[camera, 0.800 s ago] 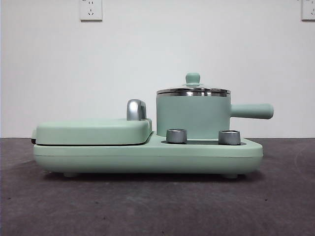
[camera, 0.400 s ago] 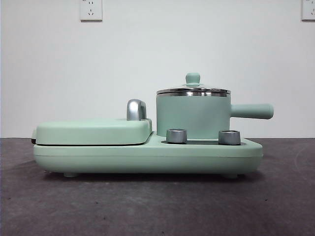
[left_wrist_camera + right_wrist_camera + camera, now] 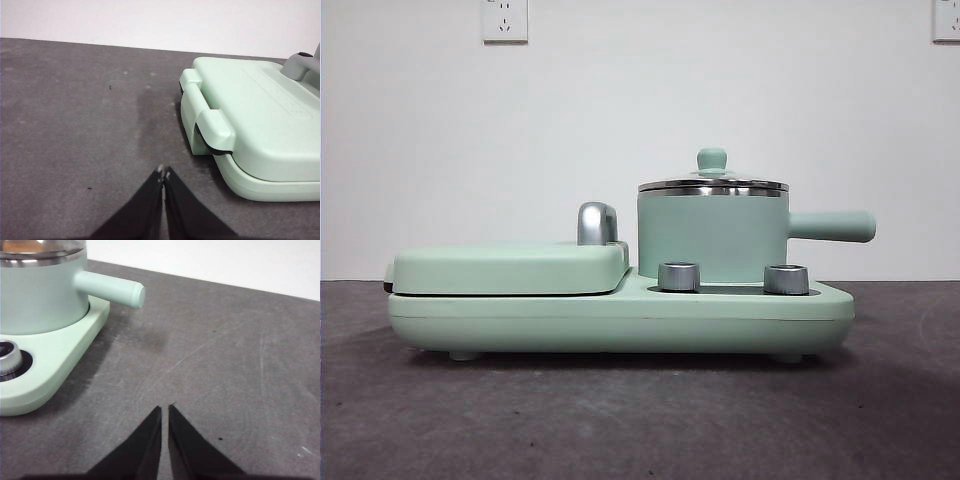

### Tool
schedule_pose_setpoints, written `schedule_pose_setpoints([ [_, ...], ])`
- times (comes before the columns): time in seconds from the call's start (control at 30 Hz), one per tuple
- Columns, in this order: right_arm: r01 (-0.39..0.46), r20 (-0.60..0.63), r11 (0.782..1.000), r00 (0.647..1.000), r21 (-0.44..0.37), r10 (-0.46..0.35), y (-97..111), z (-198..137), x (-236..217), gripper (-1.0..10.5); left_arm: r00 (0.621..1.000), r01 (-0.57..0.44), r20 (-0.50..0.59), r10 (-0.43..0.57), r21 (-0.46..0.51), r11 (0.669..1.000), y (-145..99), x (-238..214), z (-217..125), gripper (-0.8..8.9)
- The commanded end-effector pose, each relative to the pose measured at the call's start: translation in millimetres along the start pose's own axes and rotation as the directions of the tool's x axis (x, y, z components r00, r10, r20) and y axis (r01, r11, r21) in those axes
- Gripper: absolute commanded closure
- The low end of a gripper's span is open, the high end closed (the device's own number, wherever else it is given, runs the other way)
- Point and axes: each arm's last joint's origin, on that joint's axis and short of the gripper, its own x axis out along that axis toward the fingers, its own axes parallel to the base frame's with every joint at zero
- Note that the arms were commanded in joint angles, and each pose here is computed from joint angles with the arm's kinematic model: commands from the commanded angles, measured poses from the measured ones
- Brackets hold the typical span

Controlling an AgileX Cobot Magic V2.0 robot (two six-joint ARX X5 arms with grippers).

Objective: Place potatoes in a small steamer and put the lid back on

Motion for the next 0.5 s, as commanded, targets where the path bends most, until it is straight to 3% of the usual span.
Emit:
schedule_pose_setpoints([
  [0.03, 0.015, 0.039, 1.0, 0.999, 0.002, -0.015, -0.6, -5.3, -0.8, 9.3, 1.0, 0.001, -0.004, -0.001, 0.009, 1.0, 0.5, 1.9, -4.9, 8.07],
  [0.2, 0.015, 0.04, 0.999, 0.999, 0.039, -0.016, 0.4, -23.2, 4.6, 9.3, 1.0, 0.001, -0.004, -0.001, 0.009, 1.0, 0.5, 1.8, -4.9, 8.07],
  [0.5, 0.015, 0.156, 0.998, 0.987, 0.055, -0.023, -0.5, -11.6, 3.3, 9.3, 1.0, 0.001, -0.001, -0.001, 0.01, 1.0, 0.4, 1.8, -4.6, 8.07],
])
